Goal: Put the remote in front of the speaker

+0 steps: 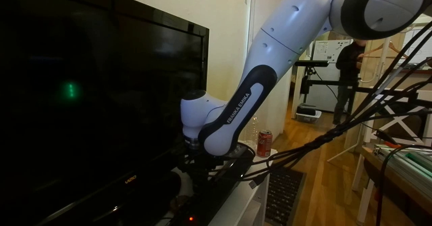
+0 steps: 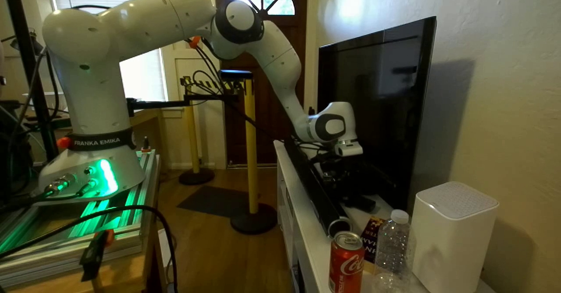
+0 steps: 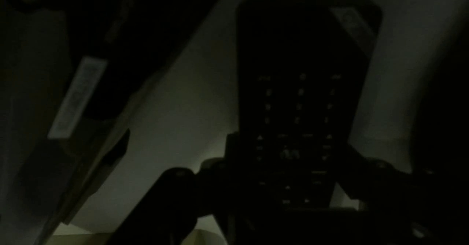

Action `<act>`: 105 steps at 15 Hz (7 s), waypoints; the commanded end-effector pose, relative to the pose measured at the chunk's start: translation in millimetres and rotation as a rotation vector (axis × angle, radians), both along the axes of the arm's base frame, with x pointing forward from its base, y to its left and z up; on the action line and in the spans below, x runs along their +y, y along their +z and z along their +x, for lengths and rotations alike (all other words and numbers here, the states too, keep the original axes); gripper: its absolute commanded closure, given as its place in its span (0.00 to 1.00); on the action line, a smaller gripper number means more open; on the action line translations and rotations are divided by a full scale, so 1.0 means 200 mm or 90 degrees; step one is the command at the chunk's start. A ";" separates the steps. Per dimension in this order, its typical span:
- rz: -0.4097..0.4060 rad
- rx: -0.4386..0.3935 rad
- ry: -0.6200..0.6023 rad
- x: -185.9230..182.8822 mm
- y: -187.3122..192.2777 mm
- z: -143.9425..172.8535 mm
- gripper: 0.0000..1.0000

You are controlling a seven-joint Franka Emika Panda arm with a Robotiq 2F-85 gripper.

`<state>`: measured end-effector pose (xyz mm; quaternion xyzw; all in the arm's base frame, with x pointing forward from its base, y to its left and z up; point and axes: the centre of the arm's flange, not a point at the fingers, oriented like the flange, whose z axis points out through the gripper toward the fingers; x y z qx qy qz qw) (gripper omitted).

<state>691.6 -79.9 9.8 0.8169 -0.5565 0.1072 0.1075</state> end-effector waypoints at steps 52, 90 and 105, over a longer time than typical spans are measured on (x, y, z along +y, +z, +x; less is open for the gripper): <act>0.068 -0.090 -0.436 0.36 0.04 -0.94 0.64; 0.033 -0.096 -0.387 0.22 0.00 -0.62 0.64; 0.017 -0.058 -0.421 0.01 -0.06 -0.69 0.13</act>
